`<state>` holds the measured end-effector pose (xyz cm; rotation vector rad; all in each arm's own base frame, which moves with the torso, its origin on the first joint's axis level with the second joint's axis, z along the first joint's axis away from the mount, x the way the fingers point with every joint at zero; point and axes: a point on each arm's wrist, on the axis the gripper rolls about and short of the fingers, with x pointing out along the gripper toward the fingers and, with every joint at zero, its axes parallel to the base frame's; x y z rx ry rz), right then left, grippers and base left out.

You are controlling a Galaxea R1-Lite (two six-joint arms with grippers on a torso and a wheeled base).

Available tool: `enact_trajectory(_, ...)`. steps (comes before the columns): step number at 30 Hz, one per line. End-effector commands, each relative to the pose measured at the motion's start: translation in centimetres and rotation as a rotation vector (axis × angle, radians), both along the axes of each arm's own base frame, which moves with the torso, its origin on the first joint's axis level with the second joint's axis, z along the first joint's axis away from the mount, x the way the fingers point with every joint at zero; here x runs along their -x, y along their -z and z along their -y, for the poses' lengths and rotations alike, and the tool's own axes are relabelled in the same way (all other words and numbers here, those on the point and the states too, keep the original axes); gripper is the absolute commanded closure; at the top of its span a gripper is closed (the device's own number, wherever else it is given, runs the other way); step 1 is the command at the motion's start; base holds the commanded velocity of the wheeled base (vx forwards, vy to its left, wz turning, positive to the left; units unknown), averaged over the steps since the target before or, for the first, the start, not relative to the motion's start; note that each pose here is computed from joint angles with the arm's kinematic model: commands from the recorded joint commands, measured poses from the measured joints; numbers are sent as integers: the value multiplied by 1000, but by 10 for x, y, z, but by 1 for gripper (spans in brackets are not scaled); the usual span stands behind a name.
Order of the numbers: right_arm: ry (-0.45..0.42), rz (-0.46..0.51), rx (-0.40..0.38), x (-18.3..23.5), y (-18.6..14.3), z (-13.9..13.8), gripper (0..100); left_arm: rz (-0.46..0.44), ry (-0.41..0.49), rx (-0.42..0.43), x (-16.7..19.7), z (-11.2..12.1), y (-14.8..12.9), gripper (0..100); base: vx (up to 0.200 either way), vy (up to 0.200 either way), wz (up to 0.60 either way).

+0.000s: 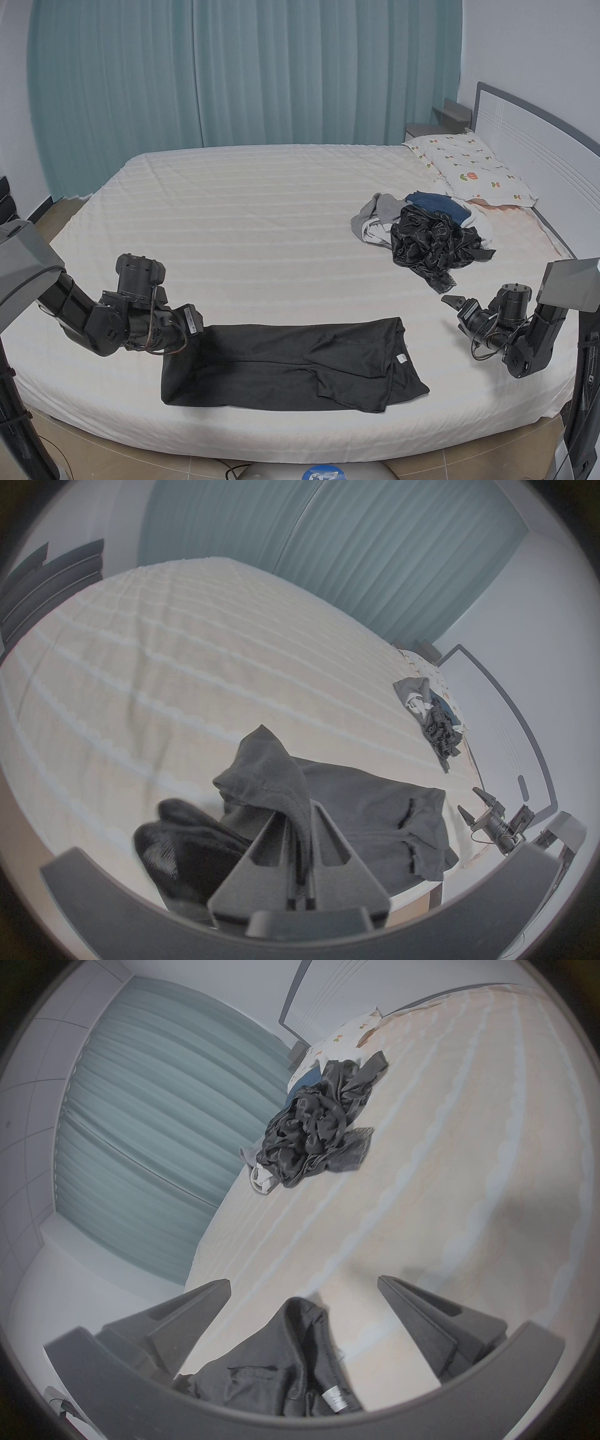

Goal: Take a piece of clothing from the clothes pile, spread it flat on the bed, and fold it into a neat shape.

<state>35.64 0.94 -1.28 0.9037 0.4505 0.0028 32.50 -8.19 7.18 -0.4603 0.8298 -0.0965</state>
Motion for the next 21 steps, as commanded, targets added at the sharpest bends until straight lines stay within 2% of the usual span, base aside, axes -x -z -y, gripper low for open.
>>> enact_trajectory(1, -1, 0, 1, 0, 0, 0, 0, 4, 47, 0, -3, 30, -14, 100, 0, -200, 0)
enact_trajectory(7, -2, -2, 0, 1, 0, -1, 0, 5, 47, 24, -9, 51, -23, 100, 0, -200, 0)
enact_trajectory(21, -2, -1, 1, 1, 0, -1, 0, -44, 70, 33, -30, 104, -12, 100, 0, -200, 0)
